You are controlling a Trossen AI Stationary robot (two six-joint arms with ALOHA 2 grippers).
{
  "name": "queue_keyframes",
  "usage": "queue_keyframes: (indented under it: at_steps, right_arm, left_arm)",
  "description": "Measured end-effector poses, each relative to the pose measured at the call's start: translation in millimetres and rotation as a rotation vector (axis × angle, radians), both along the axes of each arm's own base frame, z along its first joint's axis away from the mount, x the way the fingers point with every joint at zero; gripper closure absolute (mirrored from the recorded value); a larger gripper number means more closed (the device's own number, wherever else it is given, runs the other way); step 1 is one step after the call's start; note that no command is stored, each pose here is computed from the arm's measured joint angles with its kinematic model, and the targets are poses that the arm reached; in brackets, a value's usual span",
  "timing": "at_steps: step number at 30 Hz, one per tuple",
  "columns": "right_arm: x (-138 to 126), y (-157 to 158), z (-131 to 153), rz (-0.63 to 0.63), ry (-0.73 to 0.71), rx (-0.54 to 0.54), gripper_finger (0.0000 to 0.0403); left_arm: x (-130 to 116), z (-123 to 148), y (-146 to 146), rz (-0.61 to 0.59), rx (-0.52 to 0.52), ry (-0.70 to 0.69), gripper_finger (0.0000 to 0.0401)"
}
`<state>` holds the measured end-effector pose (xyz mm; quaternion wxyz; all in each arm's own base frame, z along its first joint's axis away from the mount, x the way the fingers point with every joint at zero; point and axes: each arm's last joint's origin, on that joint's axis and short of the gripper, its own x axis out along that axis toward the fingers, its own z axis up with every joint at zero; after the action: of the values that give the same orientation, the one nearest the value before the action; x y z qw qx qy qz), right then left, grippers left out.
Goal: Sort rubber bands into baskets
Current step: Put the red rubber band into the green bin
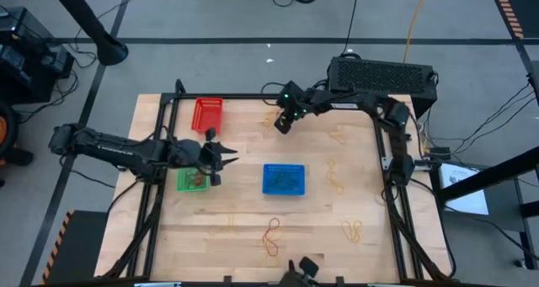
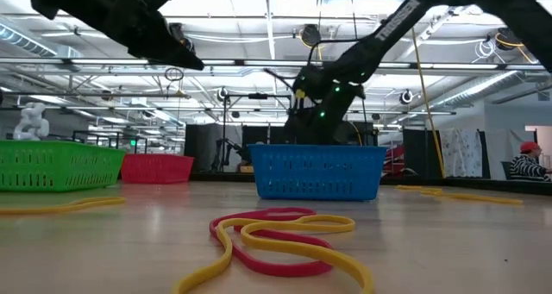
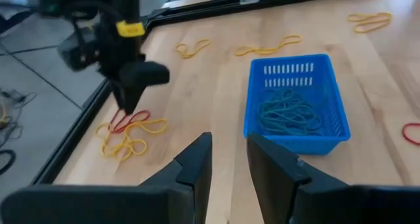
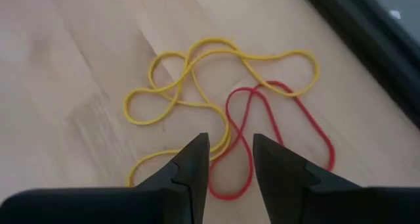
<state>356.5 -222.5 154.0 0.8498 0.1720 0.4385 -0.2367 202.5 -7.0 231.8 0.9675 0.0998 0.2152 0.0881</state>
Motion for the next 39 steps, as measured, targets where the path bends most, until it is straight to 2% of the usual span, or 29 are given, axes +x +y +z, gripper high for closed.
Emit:
queue_keyframes:
  at_steps: [6, 14, 16, 20, 23, 28, 34, 39]
  right_arm:
    - [7, -9, -16, 0.034, 0.109, 0.044, 0.0291]
    - [-3, -14, -24, 0.029, 0.191, 0.097, 0.0297]
    - [-4, -13, -25, 0.029, 0.207, 0.106, 0.0315]
    - [-5, -10, -26, 0.038, 0.228, 0.116, 0.0384]
    - [-3, -5, -24, 0.051, 0.234, 0.106, 0.0395]
    - [-4, 7, -9, 0.070, 0.236, 0.107, 0.0401]
    - [1, 27, 39, 0.092, 0.121, 0.050, 0.0402]
    - [9, 62, 74, 0.161, 0.016, 0.000, 0.0403]
  left_arm:
    - [0, -1, 15, 0.012, -0.022, 0.007, 0.0296]
    - [0, -1, 24, 0.003, -0.052, 0.006, 0.0296]
    - [0, -1, 24, 0.001, -0.061, 0.005, 0.0296]
    - [0, -1, 24, 0.006, -0.077, 0.001, 0.0296]
    - [0, -1, 24, 0.007, -0.078, 0.001, 0.0296]
    - [0, -1, 24, 0.007, -0.078, -0.002, 0.0296]
    - [2, -2, 22, -0.069, -0.094, -0.085, 0.0296]
    - [1, -9, 20, -0.124, -0.057, -0.125, 0.0296]
